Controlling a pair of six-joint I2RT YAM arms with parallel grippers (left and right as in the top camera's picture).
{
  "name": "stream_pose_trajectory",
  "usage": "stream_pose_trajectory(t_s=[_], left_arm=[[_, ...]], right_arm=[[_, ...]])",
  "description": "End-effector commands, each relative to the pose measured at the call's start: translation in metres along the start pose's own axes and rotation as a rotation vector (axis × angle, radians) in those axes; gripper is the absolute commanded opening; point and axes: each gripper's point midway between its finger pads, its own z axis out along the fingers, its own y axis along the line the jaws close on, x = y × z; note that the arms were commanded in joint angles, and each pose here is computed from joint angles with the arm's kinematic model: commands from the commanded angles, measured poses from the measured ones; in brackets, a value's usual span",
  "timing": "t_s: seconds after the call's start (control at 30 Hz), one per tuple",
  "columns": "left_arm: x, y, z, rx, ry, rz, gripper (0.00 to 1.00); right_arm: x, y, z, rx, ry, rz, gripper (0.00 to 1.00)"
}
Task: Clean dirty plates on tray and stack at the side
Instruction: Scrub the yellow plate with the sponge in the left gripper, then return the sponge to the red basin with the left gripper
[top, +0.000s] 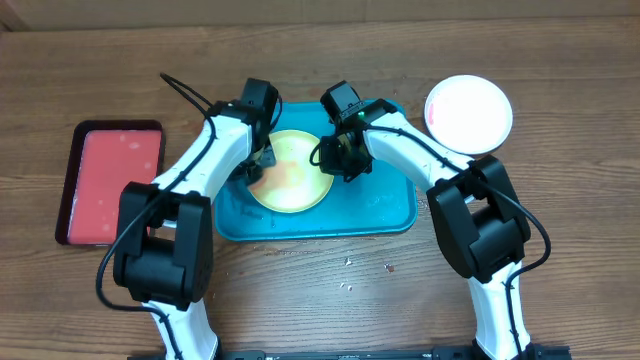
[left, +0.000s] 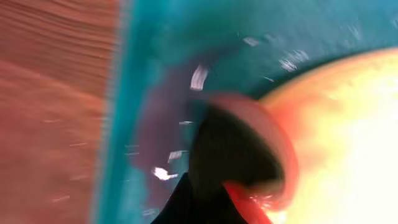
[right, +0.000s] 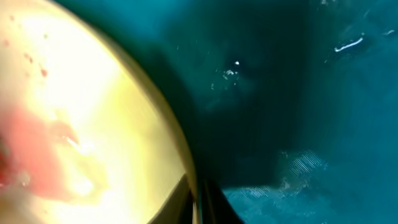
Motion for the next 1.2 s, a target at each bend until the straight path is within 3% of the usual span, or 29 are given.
stream_pose_trajectory(t_s=[0.0,0.17,0.23,0.47,0.6,0.83,0.93,1.07,1.17], left_arm=[[-0.048,0.025,-0.063,-0.002,-0.198,-0.116,0.04],[-0.063,0.049,-0.096,0.124,-0.232,-0.222,0.04],[-0.07,0.079,-0.092,0.123,-0.214,-0.288,0.04],[-0.056,0.194,-0.025,-0.026,-0.025,-0.541,0.04],[-0.042,0.211,0.022,0.029,0.117,-0.58,0.04],[-0.035,0.243,0.05,0.003,0.158,-0.664,0.05],[-0.038,0.248,0.052,0.024,0.148,-0.686,0.43],[-0.046,0.232,0.05,0.135,0.136,-0.597,0.49],[-0.051,0.233,0.04,0.147,0.133,-0.598,0.47]], right_arm=[[-0.005,-0.017,0.007,0.057,-0.016,0.023,0.04],[-0.005,-0.016,0.007,0.053,-0.015,0.022,0.04],[-0.005,-0.016,0.007,0.054,-0.014,0.022,0.04],[-0.005,-0.016,0.007,0.054,-0.015,0.021,0.04],[-0.005,-0.015,0.007,0.052,-0.017,0.02,0.04],[-0.006,-0.016,0.007,0.055,-0.019,0.02,0.04],[-0.006,-0.016,0.007,0.055,-0.02,0.019,0.04],[-0.007,-0.015,0.007,0.051,-0.025,0.018,0.07],[-0.007,-0.015,0.007,0.052,-0.024,0.011,0.04]])
